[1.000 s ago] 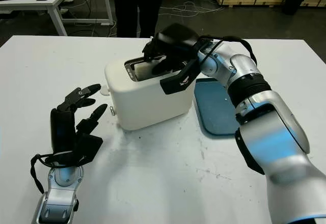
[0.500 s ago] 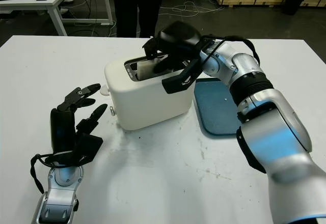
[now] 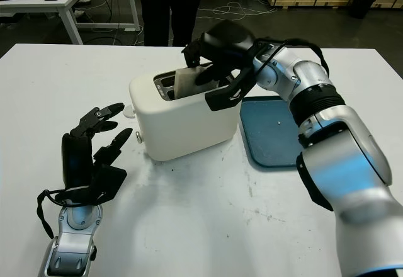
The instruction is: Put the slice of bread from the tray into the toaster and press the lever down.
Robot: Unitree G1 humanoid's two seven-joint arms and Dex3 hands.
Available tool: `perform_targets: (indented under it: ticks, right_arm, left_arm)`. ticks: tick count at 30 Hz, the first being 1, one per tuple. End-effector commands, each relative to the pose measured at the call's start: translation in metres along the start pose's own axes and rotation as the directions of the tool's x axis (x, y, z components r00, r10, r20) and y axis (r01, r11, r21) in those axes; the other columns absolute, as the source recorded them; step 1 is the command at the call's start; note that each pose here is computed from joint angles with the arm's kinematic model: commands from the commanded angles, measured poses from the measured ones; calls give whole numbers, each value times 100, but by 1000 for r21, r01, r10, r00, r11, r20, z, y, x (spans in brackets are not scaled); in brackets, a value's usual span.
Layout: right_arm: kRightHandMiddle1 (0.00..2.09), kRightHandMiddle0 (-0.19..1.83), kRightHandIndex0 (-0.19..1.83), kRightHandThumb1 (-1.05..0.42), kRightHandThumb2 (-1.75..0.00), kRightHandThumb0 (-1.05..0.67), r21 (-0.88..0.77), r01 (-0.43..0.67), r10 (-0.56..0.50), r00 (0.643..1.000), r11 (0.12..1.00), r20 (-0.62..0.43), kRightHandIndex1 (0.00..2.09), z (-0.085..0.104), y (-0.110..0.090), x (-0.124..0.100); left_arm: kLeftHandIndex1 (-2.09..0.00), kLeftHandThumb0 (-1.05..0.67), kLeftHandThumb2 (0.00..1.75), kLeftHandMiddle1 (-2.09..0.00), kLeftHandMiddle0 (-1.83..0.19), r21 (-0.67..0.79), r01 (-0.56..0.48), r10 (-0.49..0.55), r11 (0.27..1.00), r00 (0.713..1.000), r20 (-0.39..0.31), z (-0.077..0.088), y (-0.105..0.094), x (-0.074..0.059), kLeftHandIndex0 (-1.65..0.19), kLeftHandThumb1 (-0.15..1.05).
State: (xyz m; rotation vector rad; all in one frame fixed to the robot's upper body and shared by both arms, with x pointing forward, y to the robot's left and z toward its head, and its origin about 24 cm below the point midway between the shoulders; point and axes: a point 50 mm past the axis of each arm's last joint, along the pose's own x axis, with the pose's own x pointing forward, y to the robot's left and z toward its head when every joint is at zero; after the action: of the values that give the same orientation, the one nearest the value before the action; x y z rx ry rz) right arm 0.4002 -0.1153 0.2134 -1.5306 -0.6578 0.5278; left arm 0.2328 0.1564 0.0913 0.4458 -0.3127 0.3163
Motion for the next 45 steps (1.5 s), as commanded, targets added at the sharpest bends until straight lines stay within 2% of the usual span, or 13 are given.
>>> perform_targets:
  ticks: [1,6,14,21,23,25,28,30,35,40,45]
  right_arm:
    - [98,97,107,-88,0,-50,-38,-21,20,1000,999,-15,138,-4,-8,0]
    - [88,101,105,-88,-1,-53,-47,-79,80,997,996,8,133,-1,3,-1]
    - [92,96,103,-92,0,-55,-51,-217,218,976,975,20,132,6,22,1]
    - [93,93,98,-92,-1,-54,-1,-269,269,962,963,40,130,11,33,1]
    - [92,81,76,-92,-1,-54,7,-273,273,961,962,36,127,10,31,1]
    - [87,75,63,-92,-1,-54,19,-266,265,964,964,37,121,10,29,1]
    - [53,70,44,-91,0,-54,22,-253,253,967,967,34,102,9,24,1]
    - [39,65,35,-92,-2,-54,27,-240,239,970,970,34,95,8,20,1]
    - [27,62,30,-92,-4,-55,36,-192,191,981,981,36,84,7,8,2]
    - [23,63,31,-92,-2,-55,53,-133,132,991,990,38,80,5,-6,3]
    - [17,60,23,-92,-2,-52,69,-74,72,997,995,39,74,4,-24,2]
  left_arm:
    - [-36,-33,7,-100,-51,3,-3,3,1000,1000,20,4,1,3,-67,92]
    - [-36,-34,8,-101,-51,0,-2,2,1000,1000,19,4,-1,2,-67,92]
    - [-37,-34,8,-101,-50,6,-2,2,1000,1000,16,3,0,-1,-66,92]
    - [-37,-31,8,-100,-50,-11,-6,6,1000,1000,10,3,-1,-1,-66,92]
    - [-37,-31,8,-101,-50,-13,-6,7,1000,1000,12,2,-2,-1,-66,92]
    - [-38,-32,8,-101,-50,-6,-8,8,1000,1000,6,2,-2,-2,-66,92]
    - [-38,-32,9,-100,-50,-11,-6,6,1000,1000,3,2,-2,-2,-66,92]
    - [-38,-30,7,-100,-51,-19,-11,11,1000,1000,11,2,-2,-2,-66,92]
    - [-39,-30,6,-100,-52,-7,-13,13,1000,1000,3,2,-4,-1,-66,92]
    - [-38,-30,6,-99,-51,-8,-17,17,1000,1000,0,2,-5,0,-66,92]
    - [-38,-30,6,-99,-52,-8,-23,23,1000,1000,1,3,-7,0,-66,92]
